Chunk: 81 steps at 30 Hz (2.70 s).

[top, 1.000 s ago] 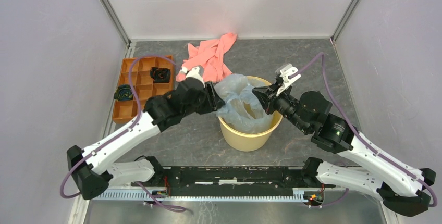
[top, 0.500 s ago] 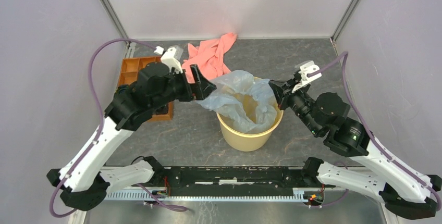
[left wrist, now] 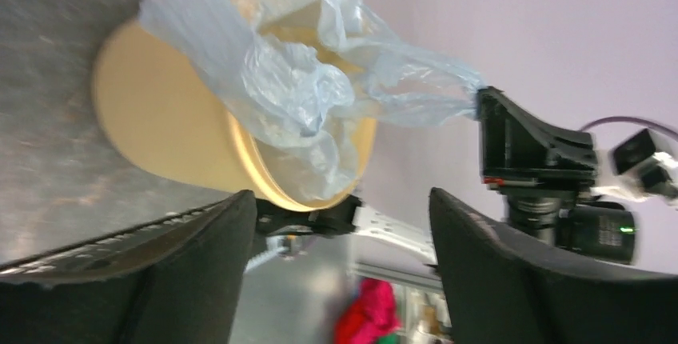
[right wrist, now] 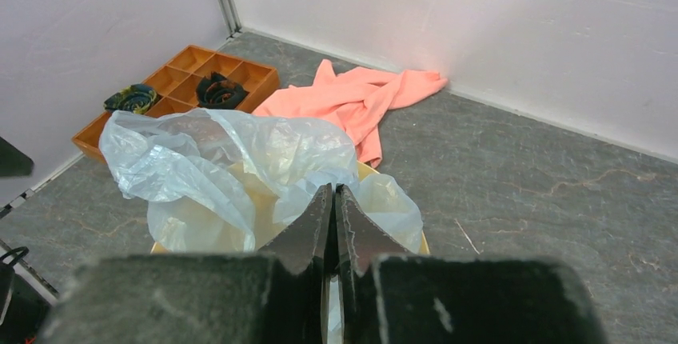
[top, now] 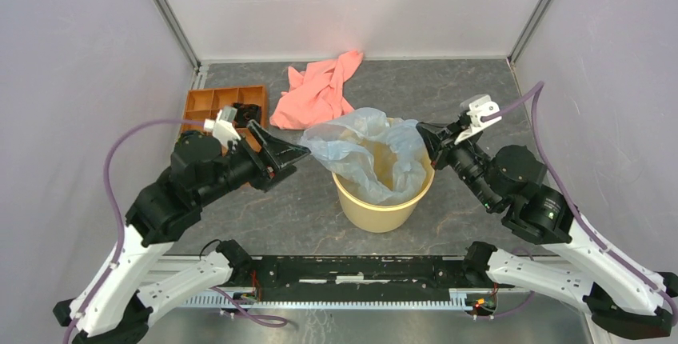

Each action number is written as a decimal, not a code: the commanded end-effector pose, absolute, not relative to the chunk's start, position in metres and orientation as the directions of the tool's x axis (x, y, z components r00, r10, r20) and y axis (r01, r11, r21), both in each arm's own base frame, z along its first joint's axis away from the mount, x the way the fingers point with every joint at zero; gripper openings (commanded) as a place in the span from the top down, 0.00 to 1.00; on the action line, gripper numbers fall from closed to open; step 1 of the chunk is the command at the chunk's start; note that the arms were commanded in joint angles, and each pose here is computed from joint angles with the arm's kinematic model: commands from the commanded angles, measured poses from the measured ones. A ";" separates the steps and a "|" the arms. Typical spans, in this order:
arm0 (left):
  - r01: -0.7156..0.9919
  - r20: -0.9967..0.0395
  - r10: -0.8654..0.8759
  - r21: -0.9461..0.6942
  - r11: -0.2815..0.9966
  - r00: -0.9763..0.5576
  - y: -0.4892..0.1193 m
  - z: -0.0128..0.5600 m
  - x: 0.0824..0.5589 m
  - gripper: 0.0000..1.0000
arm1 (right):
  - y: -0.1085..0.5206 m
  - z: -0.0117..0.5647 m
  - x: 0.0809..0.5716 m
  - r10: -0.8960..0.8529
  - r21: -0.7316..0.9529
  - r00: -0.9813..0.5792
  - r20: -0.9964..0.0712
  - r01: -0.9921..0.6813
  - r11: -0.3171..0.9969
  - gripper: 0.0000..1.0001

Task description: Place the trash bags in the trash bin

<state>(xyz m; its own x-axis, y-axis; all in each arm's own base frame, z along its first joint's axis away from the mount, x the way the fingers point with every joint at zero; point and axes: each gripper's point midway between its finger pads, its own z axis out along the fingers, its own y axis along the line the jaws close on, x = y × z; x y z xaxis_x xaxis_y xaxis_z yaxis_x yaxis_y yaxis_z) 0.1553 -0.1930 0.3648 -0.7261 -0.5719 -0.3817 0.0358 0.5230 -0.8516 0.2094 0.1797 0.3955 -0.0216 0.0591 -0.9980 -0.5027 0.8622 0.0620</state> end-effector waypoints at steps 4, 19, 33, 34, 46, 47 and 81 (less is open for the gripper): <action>-0.209 0.083 -0.665 -0.971 0.112 -0.742 -0.236 0.352 0.168 0.22 | 0.177 0.415 0.204 0.123 0.087 0.035 -0.992 -0.525 0.846 0.92; -0.083 -0.093 -0.700 -0.974 0.213 -0.708 -0.244 0.358 0.200 0.31 | 0.175 0.410 0.201 0.123 0.088 0.031 -0.992 -0.532 0.842 0.93; -0.092 -0.118 -0.687 -0.961 0.261 -0.717 -0.246 0.362 0.202 0.22 | 0.173 0.408 0.201 0.113 0.076 0.038 -0.993 -0.526 0.847 0.93; -0.085 -0.106 -0.675 -0.966 0.244 -0.731 -0.252 0.364 0.202 0.32 | 0.173 0.408 0.201 0.113 0.076 0.039 -0.993 -0.526 0.847 0.93; -0.128 -0.134 -0.708 -0.944 0.304 -0.694 -0.257 0.370 0.225 0.17 | 0.174 0.406 0.204 0.109 0.068 0.049 -0.993 -0.519 0.852 0.93; -0.137 -0.133 -0.706 -0.940 0.311 -0.695 -0.259 0.369 0.227 0.17 | 0.174 0.405 0.205 0.104 0.062 0.052 -0.993 -0.513 0.856 0.92; 0.029 -0.241 -0.510 -0.921 0.389 -0.825 -0.295 0.338 0.247 0.83 | 0.134 0.423 0.214 0.023 -0.011 0.090 -0.996 -0.355 0.935 0.89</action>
<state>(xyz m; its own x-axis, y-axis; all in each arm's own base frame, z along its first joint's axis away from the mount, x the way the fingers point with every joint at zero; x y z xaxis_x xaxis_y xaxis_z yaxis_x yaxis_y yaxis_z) 0.2625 -0.2839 0.3048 -0.7652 -0.6132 -0.1960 -0.1650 0.4811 -0.8610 0.2138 0.1542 0.4027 0.0474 0.0260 -0.9985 -0.4182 0.9083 0.0038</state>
